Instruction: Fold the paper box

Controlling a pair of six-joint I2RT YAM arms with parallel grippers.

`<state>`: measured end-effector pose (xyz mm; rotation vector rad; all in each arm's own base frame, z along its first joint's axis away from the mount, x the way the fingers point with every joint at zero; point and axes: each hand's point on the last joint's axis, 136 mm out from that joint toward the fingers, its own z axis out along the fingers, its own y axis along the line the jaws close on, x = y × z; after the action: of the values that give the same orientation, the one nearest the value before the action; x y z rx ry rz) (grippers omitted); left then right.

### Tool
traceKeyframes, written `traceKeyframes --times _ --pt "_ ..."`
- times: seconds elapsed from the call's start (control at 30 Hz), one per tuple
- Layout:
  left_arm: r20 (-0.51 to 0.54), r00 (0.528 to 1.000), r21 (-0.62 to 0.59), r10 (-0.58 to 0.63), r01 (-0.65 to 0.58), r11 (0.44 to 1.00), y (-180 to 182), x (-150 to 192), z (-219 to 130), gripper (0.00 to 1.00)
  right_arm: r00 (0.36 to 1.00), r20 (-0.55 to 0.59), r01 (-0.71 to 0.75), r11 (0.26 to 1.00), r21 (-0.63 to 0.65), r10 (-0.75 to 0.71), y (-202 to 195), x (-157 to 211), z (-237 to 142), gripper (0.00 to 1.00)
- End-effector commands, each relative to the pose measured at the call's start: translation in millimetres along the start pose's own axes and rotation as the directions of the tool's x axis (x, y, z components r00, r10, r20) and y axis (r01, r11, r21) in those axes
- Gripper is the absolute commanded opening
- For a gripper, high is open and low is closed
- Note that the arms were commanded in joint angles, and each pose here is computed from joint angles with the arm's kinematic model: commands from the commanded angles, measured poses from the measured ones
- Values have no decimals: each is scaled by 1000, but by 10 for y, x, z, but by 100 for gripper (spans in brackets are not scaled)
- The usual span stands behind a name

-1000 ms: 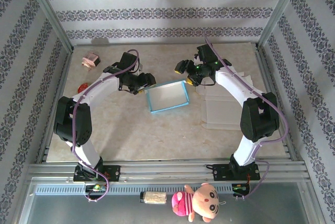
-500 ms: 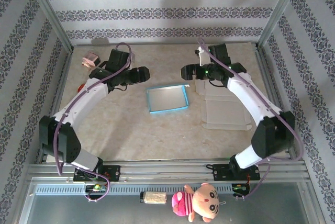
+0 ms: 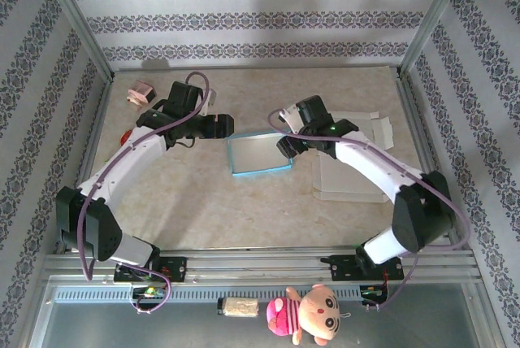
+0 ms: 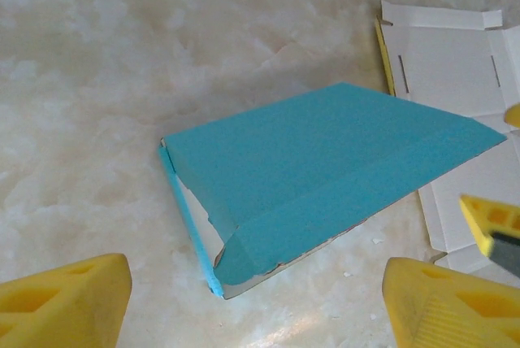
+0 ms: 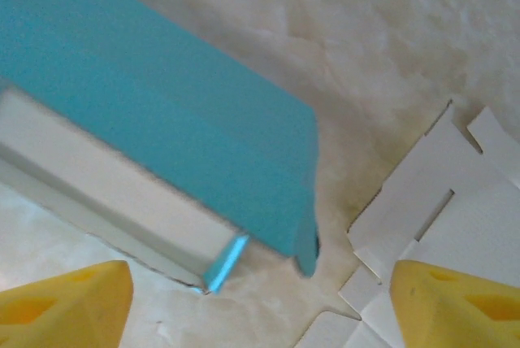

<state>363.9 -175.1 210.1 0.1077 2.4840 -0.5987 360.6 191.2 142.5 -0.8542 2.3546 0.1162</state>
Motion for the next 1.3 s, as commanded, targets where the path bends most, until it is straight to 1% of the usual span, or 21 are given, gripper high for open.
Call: traceKeyframes --times 0.0,0.1,0.2,0.3,0.37,0.43,0.57,0.67,0.77,0.9,0.97,1.07,1.1,1.27 --pt "-43 999 -6 13 -14 1000 9 95 107 81 998 10 55 995 82 -56 -127 -174 83 77" --pt "-34 999 -68 -30 28 997 130 84 134 81 998 -11 55 996 74 -54 -87 -167 229 70" --pt "-10 997 -94 -75 74 993 189 79 138 81 999 -12 39 996 81 -39 -100 -188 325 52" --pt "31 986 -136 -164 166 977 332 97 139 80 999 -15 29 996 86 -28 -112 -204 372 37" --pt "60 963 -157 -261 268 951 457 168 163 79 1000 -15 21 996 86 -20 -109 -214 369 32" --pt "80 937 -143 -339 347 927 533 276 217 78 1000 -15 12 997 77 -11 -98 -229 351 27" --pt "98 877 -52 -470 476 878 563 500 363 75 1000 -28 -4 999 45 6 -42 -228 322 19" --pt "82 842 -20 -534 537 844 590 656 472 72 999 -37 -16 999 47 17 -48 -218 304 17" --pt "48 822 -7 -567 568 823 604 773 582 68 999 -41 -23 999 45 25 -46 -231 277 16" --pt "-7 830 7 -557 557 830 573 821 741 62 998 -51 -40 999 36 42 -35 -252 263 17" --pt "-33 837 12 -546 546 837 553 822 809 55 998 -50 -44 999 28 45 -23 -259 265 17" --pt "-62 841 15 -538 540 842 540 841 896 42 997 -54 -57 998 17 57 -6 -280 257 16" --pt "-71 841 17 -536 539 842 535 853 925 40 997 -54 -61 998 10 61 1 -295 257 15" --pt "-100 837 21 -537 542 840 550 915 1052 34 994 -77 -83 997 -3 83 28 -292 301 13"
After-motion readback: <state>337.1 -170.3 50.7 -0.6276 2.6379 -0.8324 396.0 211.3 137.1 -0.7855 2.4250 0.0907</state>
